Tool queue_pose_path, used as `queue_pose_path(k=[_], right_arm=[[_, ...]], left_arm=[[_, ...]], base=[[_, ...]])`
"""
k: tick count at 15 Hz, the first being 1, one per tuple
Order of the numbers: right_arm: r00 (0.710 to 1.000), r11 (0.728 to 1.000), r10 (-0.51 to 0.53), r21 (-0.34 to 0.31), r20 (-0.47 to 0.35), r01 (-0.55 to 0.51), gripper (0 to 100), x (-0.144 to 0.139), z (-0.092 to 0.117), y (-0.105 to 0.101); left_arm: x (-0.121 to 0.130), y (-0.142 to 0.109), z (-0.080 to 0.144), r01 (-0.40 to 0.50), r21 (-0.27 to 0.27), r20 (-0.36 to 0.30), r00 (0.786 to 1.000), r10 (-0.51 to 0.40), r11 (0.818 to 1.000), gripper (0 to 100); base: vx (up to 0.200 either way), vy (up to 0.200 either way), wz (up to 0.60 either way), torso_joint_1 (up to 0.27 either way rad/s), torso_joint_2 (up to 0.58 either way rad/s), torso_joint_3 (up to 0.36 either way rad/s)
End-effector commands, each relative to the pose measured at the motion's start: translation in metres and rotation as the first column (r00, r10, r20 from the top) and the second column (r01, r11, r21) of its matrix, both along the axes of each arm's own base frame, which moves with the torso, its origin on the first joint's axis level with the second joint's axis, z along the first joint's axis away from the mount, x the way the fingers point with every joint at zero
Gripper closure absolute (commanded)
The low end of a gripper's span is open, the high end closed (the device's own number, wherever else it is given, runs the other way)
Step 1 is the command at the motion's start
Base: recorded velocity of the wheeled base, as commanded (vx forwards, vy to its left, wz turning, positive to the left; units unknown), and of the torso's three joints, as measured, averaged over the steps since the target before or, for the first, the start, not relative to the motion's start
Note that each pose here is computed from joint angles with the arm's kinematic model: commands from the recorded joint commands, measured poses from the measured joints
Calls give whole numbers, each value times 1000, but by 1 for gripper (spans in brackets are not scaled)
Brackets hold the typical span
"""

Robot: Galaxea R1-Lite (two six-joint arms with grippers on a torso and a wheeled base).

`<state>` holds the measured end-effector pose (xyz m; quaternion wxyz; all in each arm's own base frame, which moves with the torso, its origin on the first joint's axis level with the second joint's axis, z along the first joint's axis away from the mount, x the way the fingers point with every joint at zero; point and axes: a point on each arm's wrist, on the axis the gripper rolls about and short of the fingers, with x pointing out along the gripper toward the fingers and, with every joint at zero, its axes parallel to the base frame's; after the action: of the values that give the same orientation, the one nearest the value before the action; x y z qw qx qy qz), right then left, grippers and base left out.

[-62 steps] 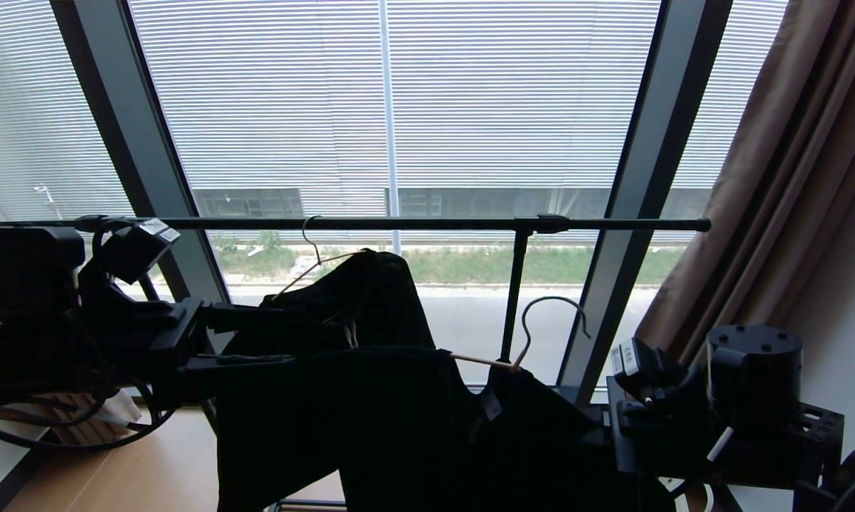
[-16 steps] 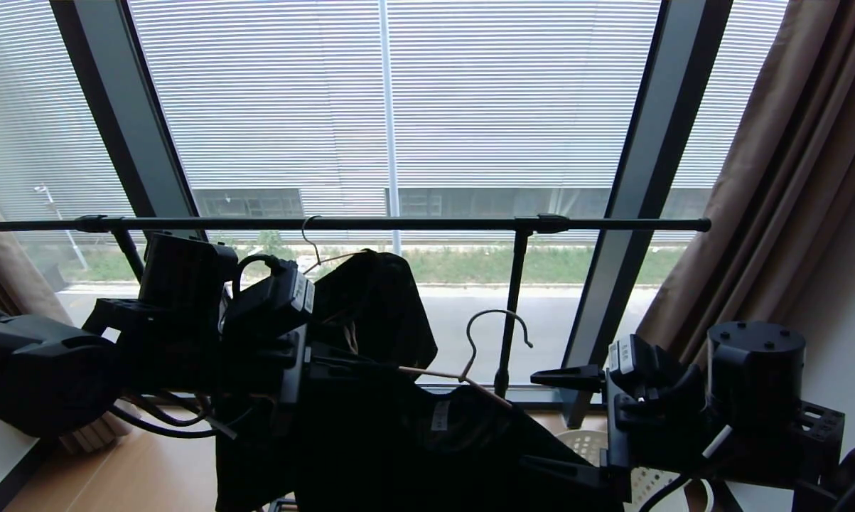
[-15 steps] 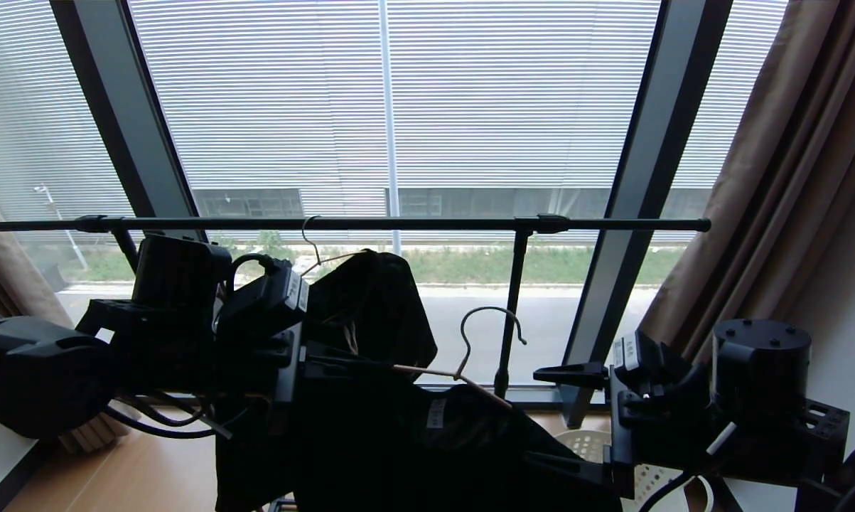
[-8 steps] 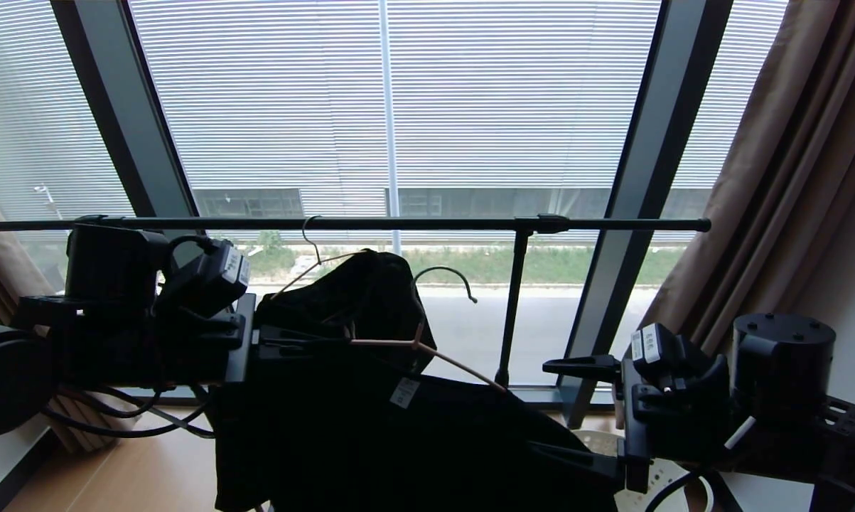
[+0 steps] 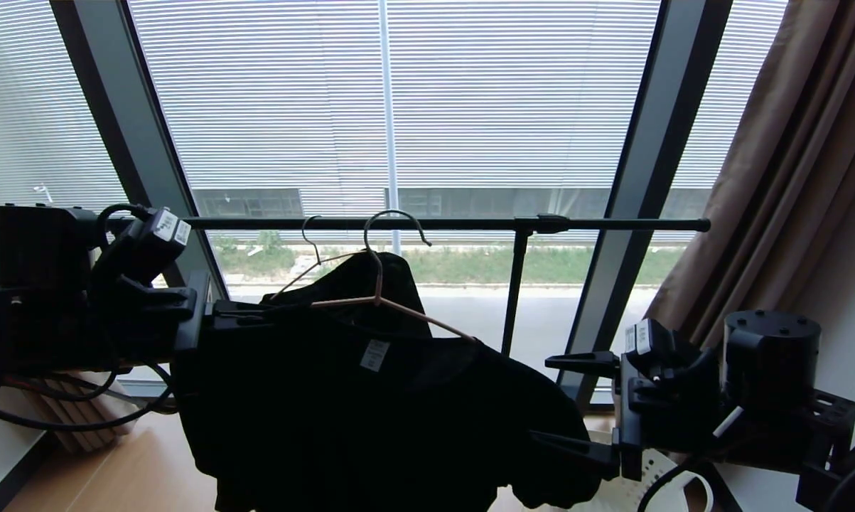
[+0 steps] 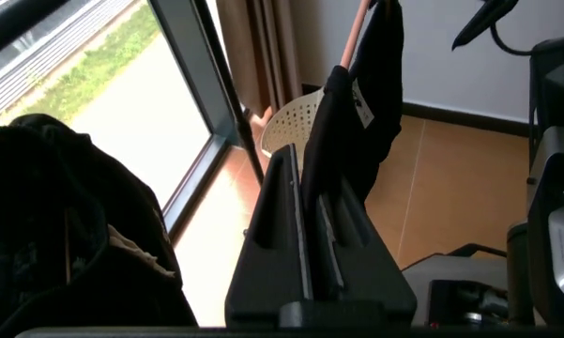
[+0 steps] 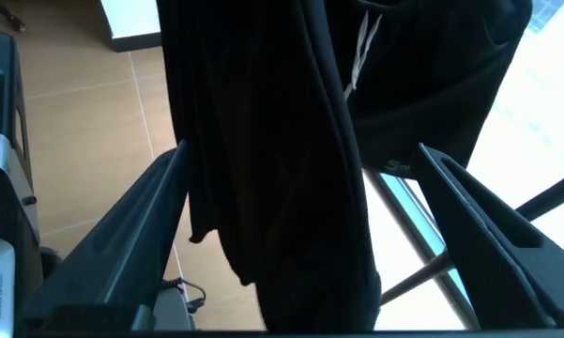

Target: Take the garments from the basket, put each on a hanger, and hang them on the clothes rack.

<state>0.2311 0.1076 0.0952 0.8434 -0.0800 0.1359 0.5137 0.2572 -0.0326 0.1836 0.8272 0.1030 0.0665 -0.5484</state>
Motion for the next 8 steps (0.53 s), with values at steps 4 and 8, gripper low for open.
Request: queue_pose_path(k=[4, 8], right_arm=[[996, 998, -61, -24, -61, 60, 0, 24, -21, -8], [993, 997, -75, -37, -91, 72, 0, 30, -31, -10]], left_arm=[[-8, 12, 4, -42, -8, 11, 999, 42, 999, 100], [-8, 13, 4, -48, -13, 4, 999, 48, 999, 100]], base=[[0, 0, 0, 0, 0, 0], [0, 0, 0, 0, 0, 0]])
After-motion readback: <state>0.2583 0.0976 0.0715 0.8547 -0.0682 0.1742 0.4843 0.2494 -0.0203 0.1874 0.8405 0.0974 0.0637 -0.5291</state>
